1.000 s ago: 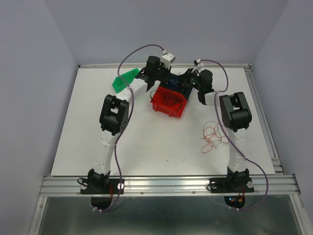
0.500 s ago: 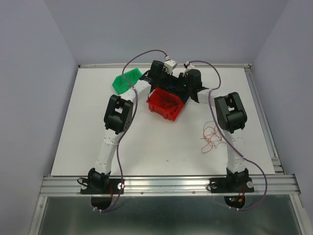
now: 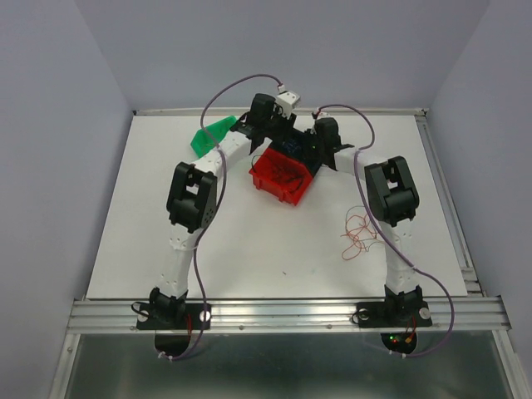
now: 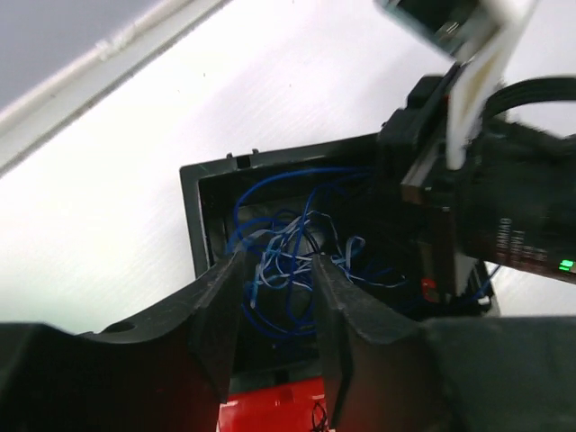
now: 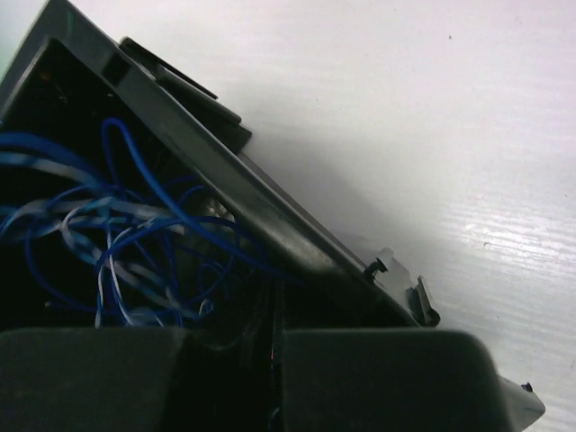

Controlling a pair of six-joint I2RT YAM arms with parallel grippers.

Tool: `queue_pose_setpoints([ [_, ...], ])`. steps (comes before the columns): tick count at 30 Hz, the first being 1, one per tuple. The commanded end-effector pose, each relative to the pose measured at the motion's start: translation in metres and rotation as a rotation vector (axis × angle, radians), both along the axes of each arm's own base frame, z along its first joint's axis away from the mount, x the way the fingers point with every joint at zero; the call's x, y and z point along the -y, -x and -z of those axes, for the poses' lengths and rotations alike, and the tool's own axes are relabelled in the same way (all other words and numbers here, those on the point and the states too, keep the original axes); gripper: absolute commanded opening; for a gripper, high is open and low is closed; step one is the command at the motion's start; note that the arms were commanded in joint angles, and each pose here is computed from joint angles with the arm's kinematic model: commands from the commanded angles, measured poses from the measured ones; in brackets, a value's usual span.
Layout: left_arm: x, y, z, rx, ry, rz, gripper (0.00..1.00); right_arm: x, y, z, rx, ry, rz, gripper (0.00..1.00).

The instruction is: Untangle the cables

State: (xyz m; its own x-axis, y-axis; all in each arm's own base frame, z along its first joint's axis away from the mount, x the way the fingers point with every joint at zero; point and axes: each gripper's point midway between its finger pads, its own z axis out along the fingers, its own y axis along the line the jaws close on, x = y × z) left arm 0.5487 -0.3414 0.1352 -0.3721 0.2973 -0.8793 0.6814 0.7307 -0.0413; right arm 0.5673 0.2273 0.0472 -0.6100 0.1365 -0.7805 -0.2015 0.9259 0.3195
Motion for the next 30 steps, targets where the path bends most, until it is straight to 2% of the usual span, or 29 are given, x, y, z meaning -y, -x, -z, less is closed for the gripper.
queue_pose_setpoints([
  [1,0.000,0.016,-0.102,0.163,0.094,0.033,0.49,0.000,0.000,-0.034,0.028,0.012,0.003,0.01],
  [2,-0.001,0.021,-0.117,0.182,0.105,0.038,0.51,-0.001,0.000,-0.035,0.018,0.016,-0.001,0.00],
  [6,-0.011,0.040,-0.128,0.191,0.111,0.049,0.54,0.000,0.005,-0.036,-0.050,0.043,-0.003,0.03],
  [8,-0.014,0.050,-0.115,0.170,0.109,0.056,0.55,0.001,0.007,-0.043,-0.043,0.058,0.009,0.12],
  [9,-0.017,0.057,-0.124,0.184,0.122,0.057,0.55,0.001,0.008,-0.055,-0.023,0.055,0.012,0.24],
  [10,-0.020,0.062,-0.110,0.172,0.120,0.057,0.55,0.002,0.008,-0.059,-0.018,0.053,0.017,0.25],
  [12,-0.022,0.069,-0.117,0.198,0.150,0.058,0.55,0.002,0.008,-0.075,0.006,0.042,0.026,0.30],
  [14,-0.024,0.077,-0.103,0.174,0.151,0.058,0.55,0.004,0.006,-0.086,0.023,0.037,0.038,0.32],
  [18,-0.031,0.084,-0.098,0.171,0.133,0.050,0.55,0.003,0.011,-0.107,0.053,0.017,0.046,0.44],
  [20,-0.034,0.089,-0.092,0.165,0.126,0.058,0.55,0.009,0.015,-0.126,0.083,0.019,0.075,0.45],
  [23,-0.037,0.097,-0.095,0.180,0.129,0.069,0.55,0.016,0.030,-0.126,0.074,0.033,0.096,0.49],
  [26,-0.041,0.102,-0.096,0.194,0.129,0.070,0.55,0.040,0.051,-0.134,0.082,0.053,0.193,0.59],
  [27,-0.040,0.105,-0.099,0.201,0.134,0.079,0.55,0.047,0.058,-0.150,0.109,0.041,0.218,0.61],
  [29,-0.040,0.108,-0.099,0.204,0.136,0.089,0.56,0.059,0.074,-0.141,0.092,0.037,0.270,0.70],
  [30,-0.041,0.110,-0.104,0.209,0.144,0.092,0.56,0.068,0.080,-0.150,0.113,0.036,0.314,0.80],
])
